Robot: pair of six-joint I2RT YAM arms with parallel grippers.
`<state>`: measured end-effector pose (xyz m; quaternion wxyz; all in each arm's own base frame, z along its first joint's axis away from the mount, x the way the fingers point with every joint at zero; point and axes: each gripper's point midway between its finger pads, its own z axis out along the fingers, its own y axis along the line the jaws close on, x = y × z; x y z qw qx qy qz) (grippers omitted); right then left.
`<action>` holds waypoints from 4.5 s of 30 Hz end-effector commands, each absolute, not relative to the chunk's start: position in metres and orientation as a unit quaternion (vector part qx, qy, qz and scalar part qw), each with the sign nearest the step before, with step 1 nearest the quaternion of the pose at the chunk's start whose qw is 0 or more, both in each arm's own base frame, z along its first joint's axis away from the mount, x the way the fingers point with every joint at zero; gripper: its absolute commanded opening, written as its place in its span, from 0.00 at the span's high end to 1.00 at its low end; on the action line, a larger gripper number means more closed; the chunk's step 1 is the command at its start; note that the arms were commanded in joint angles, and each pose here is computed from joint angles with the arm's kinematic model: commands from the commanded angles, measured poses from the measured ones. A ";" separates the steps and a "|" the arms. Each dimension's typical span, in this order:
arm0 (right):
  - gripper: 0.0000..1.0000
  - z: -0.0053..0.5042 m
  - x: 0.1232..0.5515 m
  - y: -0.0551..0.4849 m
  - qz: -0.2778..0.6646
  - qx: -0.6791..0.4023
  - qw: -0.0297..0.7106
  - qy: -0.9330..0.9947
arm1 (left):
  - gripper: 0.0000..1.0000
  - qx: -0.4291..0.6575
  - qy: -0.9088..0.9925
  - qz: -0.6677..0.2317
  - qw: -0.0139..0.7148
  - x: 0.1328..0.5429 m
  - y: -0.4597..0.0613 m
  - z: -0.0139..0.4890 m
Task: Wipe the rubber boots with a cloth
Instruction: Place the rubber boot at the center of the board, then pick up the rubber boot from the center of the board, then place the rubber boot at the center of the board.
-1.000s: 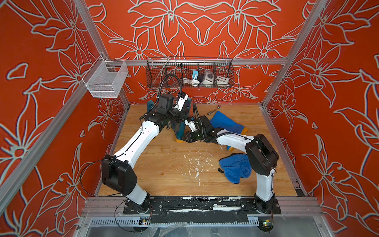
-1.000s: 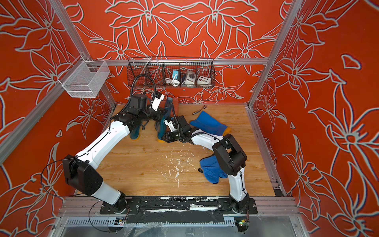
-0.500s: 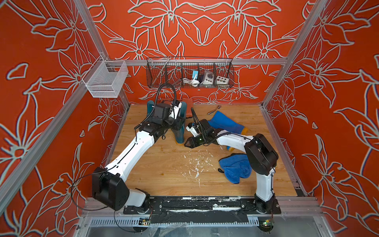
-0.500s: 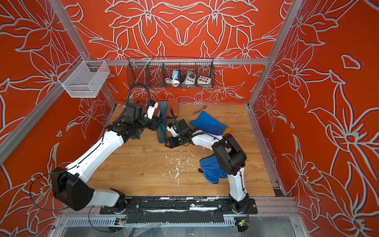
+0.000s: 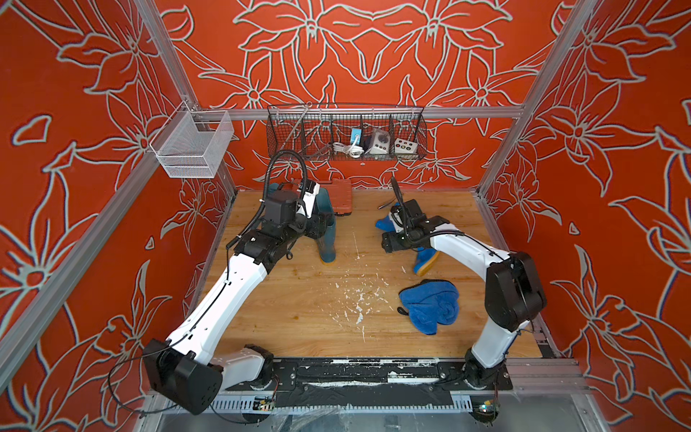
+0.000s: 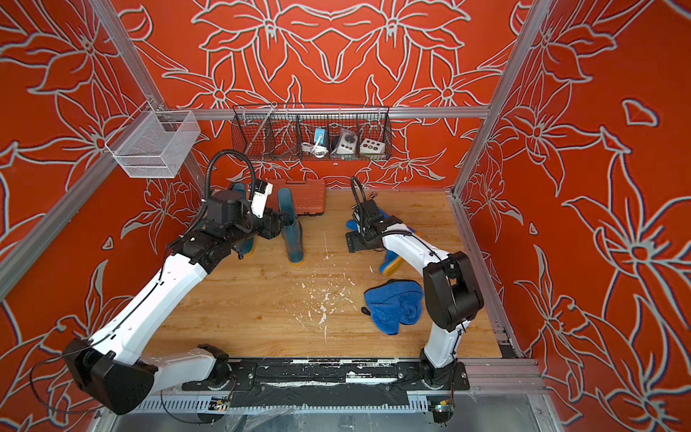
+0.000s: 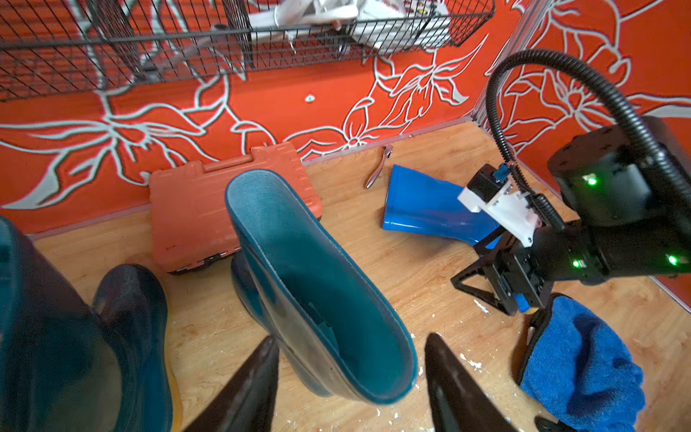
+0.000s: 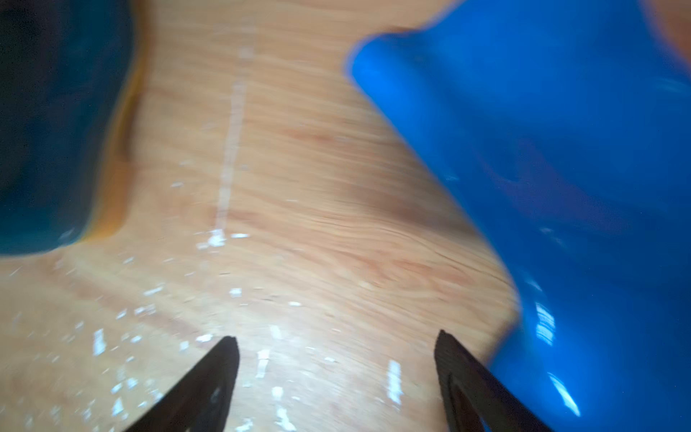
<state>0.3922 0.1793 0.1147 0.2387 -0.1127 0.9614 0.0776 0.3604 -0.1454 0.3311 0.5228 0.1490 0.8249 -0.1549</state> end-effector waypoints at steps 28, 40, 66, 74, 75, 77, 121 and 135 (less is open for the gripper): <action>1.00 0.138 0.349 0.047 -0.005 0.022 0.215 0.976 | 0.38 0.278 0.716 -0.211 0.604 0.245 -0.157 0.374; 1.00 0.224 0.265 0.045 0.019 -0.030 0.193 0.981 | 0.35 0.433 0.620 -0.178 0.629 0.200 -0.224 0.359; 1.00 0.186 0.166 0.122 0.148 -0.117 0.085 0.978 | 0.20 0.557 0.626 0.072 0.542 0.241 -0.397 0.188; 0.90 0.186 0.153 0.141 0.211 -0.137 0.061 0.966 | 0.86 0.571 0.666 0.059 0.477 0.254 -0.376 0.173; 0.80 0.188 0.155 0.141 0.208 -0.138 0.068 0.966 | 0.93 0.569 0.682 0.039 0.457 0.252 -0.373 0.175; 0.59 0.200 0.166 0.133 0.189 -0.129 0.107 0.967 | 1.00 0.565 0.711 -0.010 0.419 0.246 -0.366 0.182; 0.01 0.188 0.197 0.181 0.267 -0.208 0.359 0.870 | 1.00 0.240 0.835 -0.495 0.006 0.221 -0.348 0.241; 0.04 0.124 0.211 0.210 0.243 -0.200 0.179 0.932 | 0.54 0.174 0.968 -0.149 0.104 0.266 -0.219 0.142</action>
